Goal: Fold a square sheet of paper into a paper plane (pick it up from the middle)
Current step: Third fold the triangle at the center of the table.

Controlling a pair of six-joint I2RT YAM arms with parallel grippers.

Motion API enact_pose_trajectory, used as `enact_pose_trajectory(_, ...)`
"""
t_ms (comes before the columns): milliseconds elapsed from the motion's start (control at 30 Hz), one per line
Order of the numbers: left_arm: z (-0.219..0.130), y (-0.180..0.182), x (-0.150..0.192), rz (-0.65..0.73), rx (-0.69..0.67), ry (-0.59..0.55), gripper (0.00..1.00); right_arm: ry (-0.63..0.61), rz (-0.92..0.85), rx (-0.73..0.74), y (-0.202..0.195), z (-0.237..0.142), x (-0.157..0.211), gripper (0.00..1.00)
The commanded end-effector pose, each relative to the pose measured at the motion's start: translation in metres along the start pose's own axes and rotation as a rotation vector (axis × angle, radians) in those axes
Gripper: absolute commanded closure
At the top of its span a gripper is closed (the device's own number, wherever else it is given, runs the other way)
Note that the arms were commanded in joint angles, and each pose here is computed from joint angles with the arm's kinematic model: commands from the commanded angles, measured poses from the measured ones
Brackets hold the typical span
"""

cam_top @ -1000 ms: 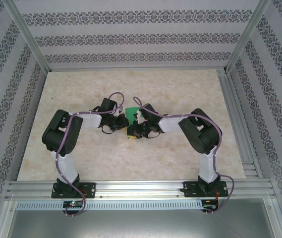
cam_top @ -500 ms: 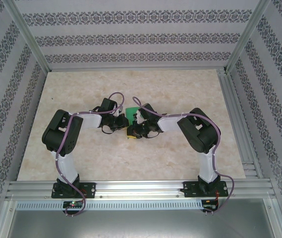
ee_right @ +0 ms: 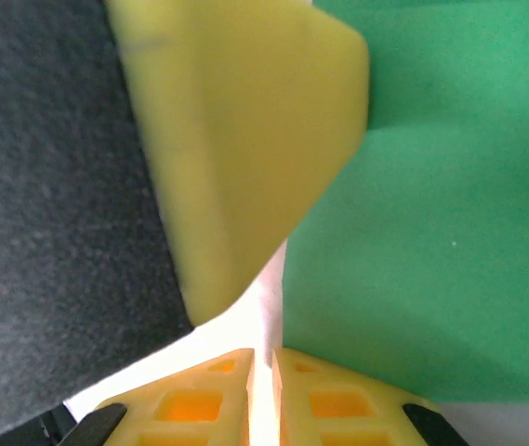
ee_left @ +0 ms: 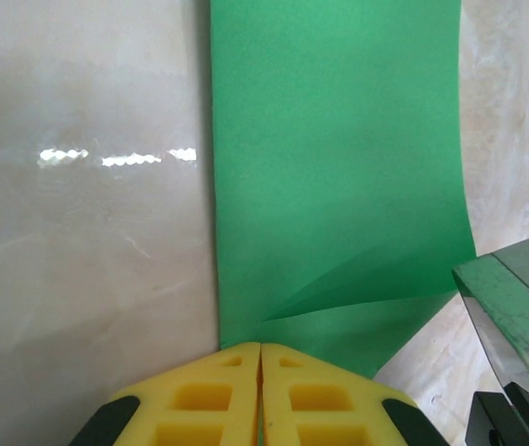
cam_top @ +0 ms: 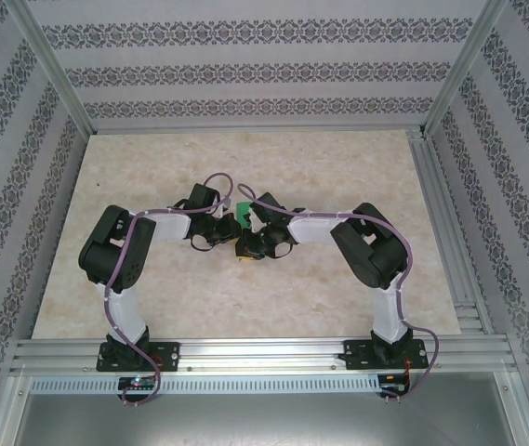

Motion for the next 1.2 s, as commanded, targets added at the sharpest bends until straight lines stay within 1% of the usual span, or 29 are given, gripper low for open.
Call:
enact_pose_trajectory(0,0.008,0.021,0.008,-0.036,-0.055,0.025,0.9,0.004,-0.015,0.068,-0.011,0.0,0.01,0.83)
enact_pose_trajectory(133,0.008,0.021,0.008,-0.035,-0.057,0.027,0.9,-0.147,-0.055,-0.069,0.022,-0.038,-0.017,0.74)
enact_pose_trajectory(200,0.007,0.02,0.007,-0.034,-0.055,0.025,0.9,-0.207,-0.048,-0.103,0.023,-0.056,-0.026,0.71)
enact_pose_trajectory(267,0.007,0.019,0.007,-0.032,-0.055,0.024,0.9,-0.23,-0.031,-0.097,0.015,-0.063,-0.033,0.72)
enact_pose_trajectory(400,0.007,0.018,0.006,-0.031,-0.051,0.025,0.9,-0.225,0.001,-0.047,-0.004,-0.062,-0.041,0.77)
enact_pose_trajectory(600,0.006,0.017,0.005,-0.029,-0.052,0.026,0.9,-0.197,0.015,-0.02,-0.01,-0.05,-0.05,0.83)
enact_pose_trajectory(867,0.006,0.014,0.005,-0.024,-0.042,0.03,0.9,-0.17,0.04,0.025,-0.022,-0.04,-0.051,0.84)
enact_pose_trajectory(1167,0.005,0.013,0.005,-0.014,-0.039,0.03,0.9,-0.13,0.111,0.138,-0.05,-0.031,-0.04,0.86)
Point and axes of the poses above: each hand's point on the last joint's axis, 136 mm out from that joint toward the fingers, its own z axis out along the fingers, its own y axis along the line the jaws close on, x = y × z, the point moved 2 cm from there along -z, back along the fingers
